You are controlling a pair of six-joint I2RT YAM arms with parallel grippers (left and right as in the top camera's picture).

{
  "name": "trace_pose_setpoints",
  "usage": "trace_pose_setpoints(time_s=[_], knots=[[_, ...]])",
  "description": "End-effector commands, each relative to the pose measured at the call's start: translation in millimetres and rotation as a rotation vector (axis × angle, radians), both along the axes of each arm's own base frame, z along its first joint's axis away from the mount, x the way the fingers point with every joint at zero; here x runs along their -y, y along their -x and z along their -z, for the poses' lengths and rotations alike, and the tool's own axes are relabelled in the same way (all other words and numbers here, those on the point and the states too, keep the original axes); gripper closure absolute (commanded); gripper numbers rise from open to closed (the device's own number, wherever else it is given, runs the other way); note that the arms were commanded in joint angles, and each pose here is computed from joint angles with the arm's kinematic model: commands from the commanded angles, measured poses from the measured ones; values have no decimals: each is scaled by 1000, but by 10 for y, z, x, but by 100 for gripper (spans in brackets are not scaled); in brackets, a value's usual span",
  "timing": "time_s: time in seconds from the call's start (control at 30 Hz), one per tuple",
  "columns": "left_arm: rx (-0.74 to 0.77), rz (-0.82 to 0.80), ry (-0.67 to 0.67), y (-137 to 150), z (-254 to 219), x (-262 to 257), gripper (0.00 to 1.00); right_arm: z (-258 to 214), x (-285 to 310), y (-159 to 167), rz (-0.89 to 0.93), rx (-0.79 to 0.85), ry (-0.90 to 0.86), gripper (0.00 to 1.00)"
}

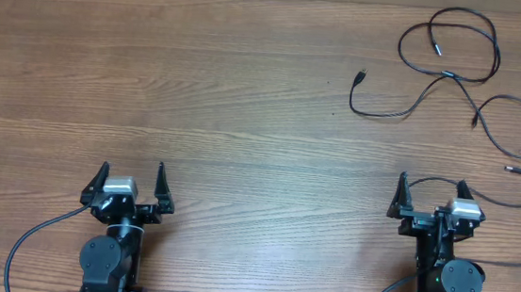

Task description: Untangle cables

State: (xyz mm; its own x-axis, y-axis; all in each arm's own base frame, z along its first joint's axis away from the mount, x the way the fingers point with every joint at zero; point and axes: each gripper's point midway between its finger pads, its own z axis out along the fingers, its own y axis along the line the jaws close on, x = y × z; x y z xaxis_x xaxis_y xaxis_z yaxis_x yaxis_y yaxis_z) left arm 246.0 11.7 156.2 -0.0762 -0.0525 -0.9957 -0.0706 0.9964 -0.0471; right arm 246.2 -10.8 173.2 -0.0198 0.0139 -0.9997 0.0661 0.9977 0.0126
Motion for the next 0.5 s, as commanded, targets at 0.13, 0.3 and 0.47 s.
trace_pose_setpoints(time_s=[0.13, 0.3, 0.47], knots=[[6, 5, 16, 3, -1, 7, 1, 17, 3, 0, 1, 5, -3, 0], [9, 4, 16, 2, -8, 6, 0, 17, 3, 0, 1, 5, -3, 0], [8, 5, 16, 2, -7, 6, 0, 17, 3, 0, 1, 5, -3, 0]])
